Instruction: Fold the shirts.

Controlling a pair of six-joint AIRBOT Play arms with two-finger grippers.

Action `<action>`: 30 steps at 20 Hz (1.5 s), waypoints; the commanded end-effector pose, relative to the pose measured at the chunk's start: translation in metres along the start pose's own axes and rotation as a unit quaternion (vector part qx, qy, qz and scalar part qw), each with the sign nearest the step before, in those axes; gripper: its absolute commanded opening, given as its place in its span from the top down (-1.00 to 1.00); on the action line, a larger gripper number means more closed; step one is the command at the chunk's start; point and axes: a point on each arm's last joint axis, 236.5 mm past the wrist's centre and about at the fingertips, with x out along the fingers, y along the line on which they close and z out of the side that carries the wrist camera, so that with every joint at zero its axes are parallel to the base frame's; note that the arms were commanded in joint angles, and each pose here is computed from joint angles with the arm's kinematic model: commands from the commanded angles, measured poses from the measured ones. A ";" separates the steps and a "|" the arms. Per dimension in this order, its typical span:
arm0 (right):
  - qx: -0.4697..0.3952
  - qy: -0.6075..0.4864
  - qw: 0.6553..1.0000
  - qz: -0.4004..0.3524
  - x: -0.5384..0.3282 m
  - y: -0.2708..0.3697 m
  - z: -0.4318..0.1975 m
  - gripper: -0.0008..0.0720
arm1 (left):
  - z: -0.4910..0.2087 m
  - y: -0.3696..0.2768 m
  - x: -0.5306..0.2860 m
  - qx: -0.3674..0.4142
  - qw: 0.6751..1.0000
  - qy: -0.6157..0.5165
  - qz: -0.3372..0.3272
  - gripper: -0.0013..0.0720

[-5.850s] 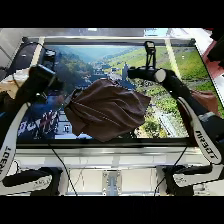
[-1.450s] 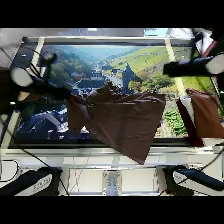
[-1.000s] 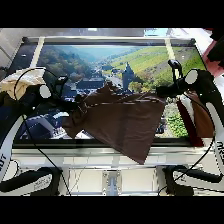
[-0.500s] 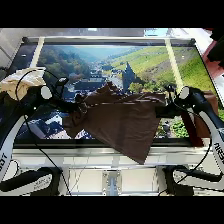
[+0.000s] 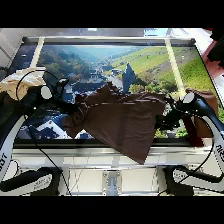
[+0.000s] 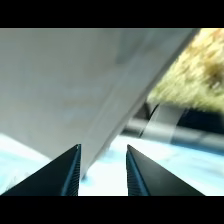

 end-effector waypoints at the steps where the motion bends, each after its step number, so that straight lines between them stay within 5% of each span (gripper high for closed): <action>1: 0.011 0.038 0.999 0.016 0.005 0.001 -0.038 0.01 | -0.001 0.000 0.000 0.000 1.000 0.001 0.000 0.93; 8: 0.040 0.077 0.994 0.071 0.069 0.014 -0.093 0.01 | 0.000 -0.001 0.000 -0.001 1.000 0.001 -0.001 0.93; 12: -0.003 0.084 0.996 0.042 0.100 0.022 -0.106 0.01 | 0.000 -0.006 0.000 -0.006 1.000 0.001 -0.012 0.93; 17: -0.016 0.076 0.997 0.001 0.109 0.016 -0.104 0.01 | -0.001 -0.006 0.000 -0.006 1.000 0.003 -0.012 0.93; 25: 0.008 0.034 0.998 0.050 0.110 0.040 -0.084 0.07 | -0.001 -0.006 0.000 -0.006 1.000 0.003 -0.012 0.93; 27: 0.010 0.032 0.998 0.053 0.110 0.042 -0.083 0.17 | -0.001 -0.006 0.000 -0.006 1.000 0.003 -0.012 0.92; 29: 0.008 0.027 0.998 0.061 0.109 0.045 -0.080 0.89 | -0.001 -0.006 0.000 -0.006 1.000 0.003 -0.012 0.93; 30: 0.001 0.025 0.997 0.073 0.108 0.051 -0.079 0.89 | -0.001 -0.006 0.000 -0.005 1.000 0.003 -0.012 0.93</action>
